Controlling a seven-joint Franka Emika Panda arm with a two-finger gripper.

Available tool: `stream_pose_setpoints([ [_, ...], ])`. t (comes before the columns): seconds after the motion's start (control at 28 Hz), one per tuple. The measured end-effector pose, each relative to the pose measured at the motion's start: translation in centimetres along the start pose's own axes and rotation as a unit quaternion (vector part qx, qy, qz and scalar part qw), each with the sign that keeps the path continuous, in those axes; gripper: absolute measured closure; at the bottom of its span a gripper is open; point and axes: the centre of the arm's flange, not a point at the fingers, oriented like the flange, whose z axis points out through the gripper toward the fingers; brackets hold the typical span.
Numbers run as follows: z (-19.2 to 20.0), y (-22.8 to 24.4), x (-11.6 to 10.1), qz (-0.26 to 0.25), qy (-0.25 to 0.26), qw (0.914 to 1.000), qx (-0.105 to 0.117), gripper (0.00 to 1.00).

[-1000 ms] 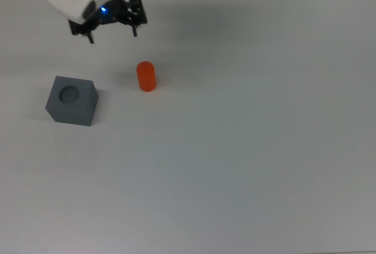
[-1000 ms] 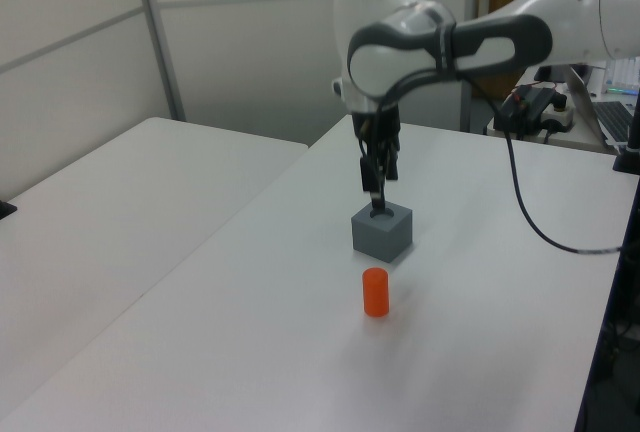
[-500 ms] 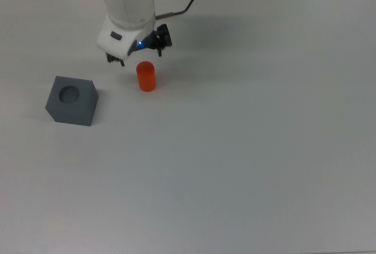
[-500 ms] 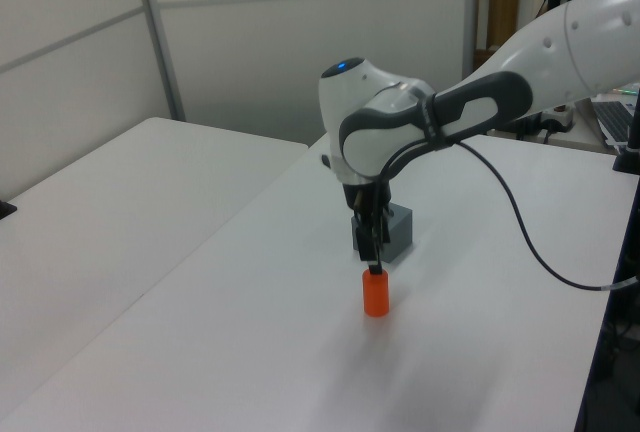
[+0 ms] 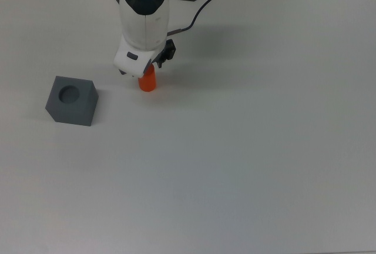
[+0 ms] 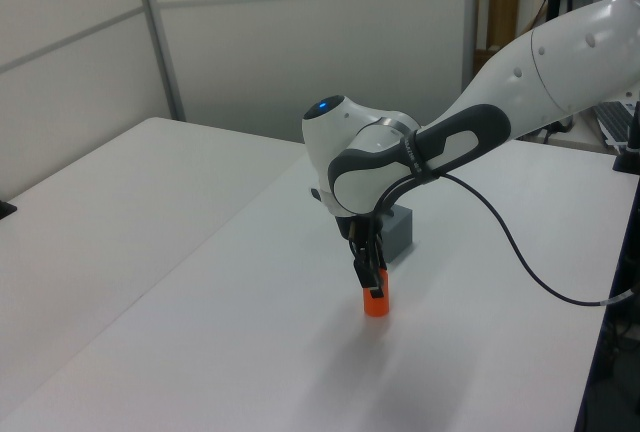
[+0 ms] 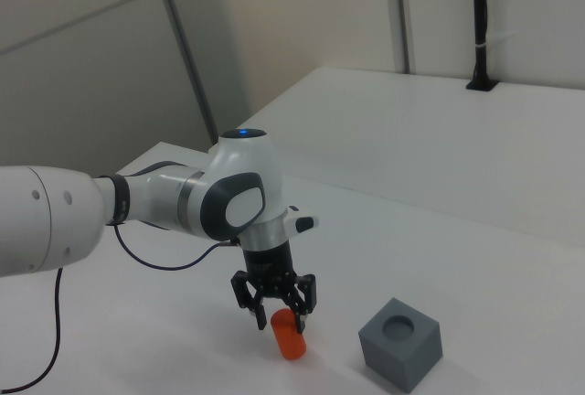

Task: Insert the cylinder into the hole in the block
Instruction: 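Close the gripper around the orange cylinder, then lift the cylinder and carry it above the grey cube's hole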

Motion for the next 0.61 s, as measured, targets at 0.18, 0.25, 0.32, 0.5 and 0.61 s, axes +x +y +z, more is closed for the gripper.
stream_pose_setpoints([
  [0.18,-0.1,0.0,0.1,-0.001,0.001,1.0,-0.001,0.44],
  [0.25,-0.3,0.0,0.1,0.0,0.003,1.0,-0.001,0.49],
  [0.32,-0.7,0.1,0.2,0.0,0.007,1.0,-0.003,0.49],
  [0.5,-3.5,1.5,0.6,0.012,0.035,0.9993,-0.012,0.49],
  [0.61,-6.6,4.2,0.2,0.037,0.067,0.997,-0.016,0.49],
])
